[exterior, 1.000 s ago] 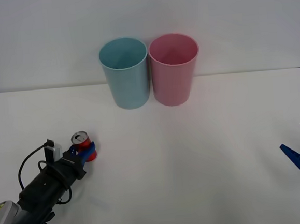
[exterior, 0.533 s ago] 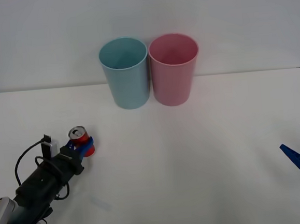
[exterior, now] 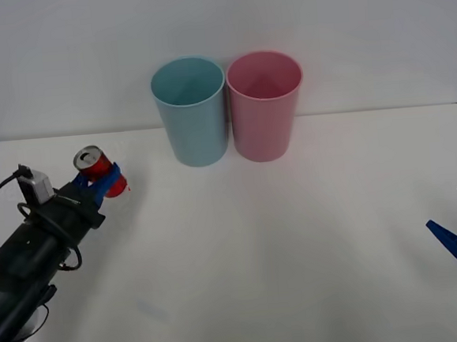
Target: Grasp the object on the table and drop it into the matching bin: aluminum can to the light blue bin, PET bottle to the pink bin.
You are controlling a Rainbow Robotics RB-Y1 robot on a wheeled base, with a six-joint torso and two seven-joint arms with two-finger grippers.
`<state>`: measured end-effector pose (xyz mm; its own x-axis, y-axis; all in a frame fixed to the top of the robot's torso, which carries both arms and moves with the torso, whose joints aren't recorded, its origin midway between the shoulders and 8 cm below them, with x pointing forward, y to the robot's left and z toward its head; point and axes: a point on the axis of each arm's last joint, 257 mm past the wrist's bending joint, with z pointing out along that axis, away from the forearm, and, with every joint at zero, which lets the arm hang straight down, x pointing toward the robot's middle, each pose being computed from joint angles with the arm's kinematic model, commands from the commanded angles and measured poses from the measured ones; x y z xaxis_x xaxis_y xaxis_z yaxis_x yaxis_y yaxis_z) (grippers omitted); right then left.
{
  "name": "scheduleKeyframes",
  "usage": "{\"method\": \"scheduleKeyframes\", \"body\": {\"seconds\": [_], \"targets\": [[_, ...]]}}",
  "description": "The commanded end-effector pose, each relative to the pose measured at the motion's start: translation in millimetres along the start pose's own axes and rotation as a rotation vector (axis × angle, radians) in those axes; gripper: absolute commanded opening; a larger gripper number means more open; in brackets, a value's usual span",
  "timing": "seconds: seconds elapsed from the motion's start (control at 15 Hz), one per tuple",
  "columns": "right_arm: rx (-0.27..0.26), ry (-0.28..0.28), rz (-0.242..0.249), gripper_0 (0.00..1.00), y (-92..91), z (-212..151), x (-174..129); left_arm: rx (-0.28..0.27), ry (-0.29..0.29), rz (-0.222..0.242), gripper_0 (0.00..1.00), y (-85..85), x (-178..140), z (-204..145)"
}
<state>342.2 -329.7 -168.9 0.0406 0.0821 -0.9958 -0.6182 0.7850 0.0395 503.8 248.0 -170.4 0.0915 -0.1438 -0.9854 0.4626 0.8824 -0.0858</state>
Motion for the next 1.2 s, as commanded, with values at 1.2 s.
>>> {"method": "scheduleKeyframes", "body": {"seconds": [1.2], "targets": [[0.000, 0.000, 0.000, 1.00, 0.0, 0.0, 0.0, 0.202, -0.107, -0.093, 0.01, -24.9, -153.3, 121.9]]}}
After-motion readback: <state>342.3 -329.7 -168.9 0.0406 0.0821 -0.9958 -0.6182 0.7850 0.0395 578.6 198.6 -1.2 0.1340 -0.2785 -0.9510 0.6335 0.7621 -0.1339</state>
